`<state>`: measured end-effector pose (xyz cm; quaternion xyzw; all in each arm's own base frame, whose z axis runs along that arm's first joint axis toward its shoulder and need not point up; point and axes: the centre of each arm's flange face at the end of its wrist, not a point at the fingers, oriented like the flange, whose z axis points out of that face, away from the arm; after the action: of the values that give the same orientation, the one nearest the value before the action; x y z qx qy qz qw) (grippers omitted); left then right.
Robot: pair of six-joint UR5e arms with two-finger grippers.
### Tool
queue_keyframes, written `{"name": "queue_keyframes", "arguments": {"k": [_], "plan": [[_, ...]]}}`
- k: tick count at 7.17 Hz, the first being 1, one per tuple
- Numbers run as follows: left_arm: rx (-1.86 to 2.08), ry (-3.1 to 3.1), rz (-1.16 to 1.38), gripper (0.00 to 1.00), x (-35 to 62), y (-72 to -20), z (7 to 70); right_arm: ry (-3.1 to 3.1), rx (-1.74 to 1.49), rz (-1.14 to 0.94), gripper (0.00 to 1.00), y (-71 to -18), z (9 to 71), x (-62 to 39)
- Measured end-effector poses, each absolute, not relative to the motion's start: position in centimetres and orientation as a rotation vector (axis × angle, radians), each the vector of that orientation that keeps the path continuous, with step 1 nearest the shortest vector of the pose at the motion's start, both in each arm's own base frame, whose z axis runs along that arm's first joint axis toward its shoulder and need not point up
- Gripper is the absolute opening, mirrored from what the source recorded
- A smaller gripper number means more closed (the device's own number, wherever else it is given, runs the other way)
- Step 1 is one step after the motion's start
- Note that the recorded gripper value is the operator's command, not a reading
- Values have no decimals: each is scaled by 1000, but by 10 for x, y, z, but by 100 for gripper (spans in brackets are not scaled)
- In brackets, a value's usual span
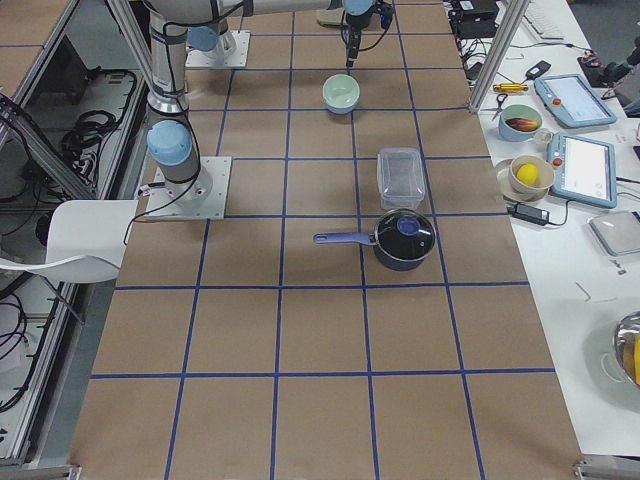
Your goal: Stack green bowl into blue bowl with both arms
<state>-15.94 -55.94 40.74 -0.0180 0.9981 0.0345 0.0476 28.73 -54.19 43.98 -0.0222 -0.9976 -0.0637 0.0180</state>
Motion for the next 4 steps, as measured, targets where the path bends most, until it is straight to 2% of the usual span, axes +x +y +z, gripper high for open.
{"name": "queue_keyframes", "arguments": {"k": [2,4], "plan": [[-58,3039,100,100,-209,-526,425,-3103,43,-229,100,-539,465,236],[64,3038,120,100,-218,-505,446,-3108,112,-242,100,-538,478,206]]}}
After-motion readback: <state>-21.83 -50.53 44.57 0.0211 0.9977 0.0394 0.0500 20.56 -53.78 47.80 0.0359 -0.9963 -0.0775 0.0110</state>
